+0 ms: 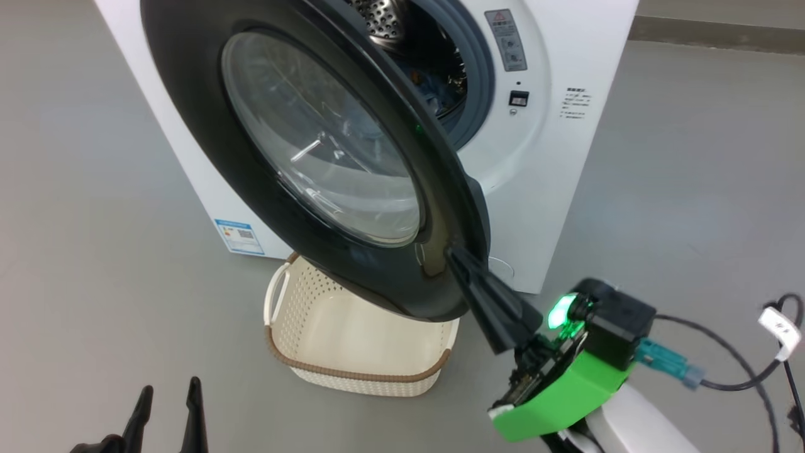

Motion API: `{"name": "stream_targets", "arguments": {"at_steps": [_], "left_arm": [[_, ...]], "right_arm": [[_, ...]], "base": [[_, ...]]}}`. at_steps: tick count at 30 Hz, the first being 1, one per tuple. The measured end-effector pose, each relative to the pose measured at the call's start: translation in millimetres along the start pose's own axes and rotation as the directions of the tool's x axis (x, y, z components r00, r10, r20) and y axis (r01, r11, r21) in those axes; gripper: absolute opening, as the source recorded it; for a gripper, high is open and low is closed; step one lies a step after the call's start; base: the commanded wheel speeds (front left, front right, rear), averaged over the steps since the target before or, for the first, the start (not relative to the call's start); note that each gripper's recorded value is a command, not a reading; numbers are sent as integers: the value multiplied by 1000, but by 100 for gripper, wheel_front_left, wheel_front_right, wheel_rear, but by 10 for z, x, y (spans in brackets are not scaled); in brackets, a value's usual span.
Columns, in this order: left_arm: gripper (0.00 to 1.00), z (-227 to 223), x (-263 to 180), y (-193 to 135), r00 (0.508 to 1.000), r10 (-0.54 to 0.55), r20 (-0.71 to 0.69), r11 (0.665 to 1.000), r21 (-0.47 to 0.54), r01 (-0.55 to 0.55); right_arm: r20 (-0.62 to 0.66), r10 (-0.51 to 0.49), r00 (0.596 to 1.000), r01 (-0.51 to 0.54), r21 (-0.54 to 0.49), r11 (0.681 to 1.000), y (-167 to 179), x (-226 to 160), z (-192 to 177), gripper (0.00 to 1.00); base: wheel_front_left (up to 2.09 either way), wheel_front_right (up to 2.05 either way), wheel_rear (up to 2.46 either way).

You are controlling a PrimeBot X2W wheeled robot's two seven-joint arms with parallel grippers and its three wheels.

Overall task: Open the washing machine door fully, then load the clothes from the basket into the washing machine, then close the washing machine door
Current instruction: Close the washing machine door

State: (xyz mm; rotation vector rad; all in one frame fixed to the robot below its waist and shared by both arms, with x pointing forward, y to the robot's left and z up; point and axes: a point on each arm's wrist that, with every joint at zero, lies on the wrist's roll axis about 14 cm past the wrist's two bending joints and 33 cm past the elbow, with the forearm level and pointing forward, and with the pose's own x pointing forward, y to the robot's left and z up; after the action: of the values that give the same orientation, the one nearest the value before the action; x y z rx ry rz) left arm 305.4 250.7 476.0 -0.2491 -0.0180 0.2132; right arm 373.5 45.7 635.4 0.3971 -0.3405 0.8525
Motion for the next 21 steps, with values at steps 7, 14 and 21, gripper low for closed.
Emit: {"name": "stream_targets", "arguments": {"at_steps": [7,14,21], "left_arm": [[100,-68,-27,44,999,23,-23,999,-24,-23],[100,-162,1,48,998,32,-56,999,-33,-34],[100,-192,69,44,997,37,-67,999,-33,-39]], "right_arm": [[-168,-41,985,50,51,997,-134,-174,-575,0],[-252,-97,963,121,81,989,-381,-256,-890,0],[-254,-138,957,159,64,985,-668,-144,-950,0]], "base": [[0,0,0],[0,0,0],[0,0,0]]}}
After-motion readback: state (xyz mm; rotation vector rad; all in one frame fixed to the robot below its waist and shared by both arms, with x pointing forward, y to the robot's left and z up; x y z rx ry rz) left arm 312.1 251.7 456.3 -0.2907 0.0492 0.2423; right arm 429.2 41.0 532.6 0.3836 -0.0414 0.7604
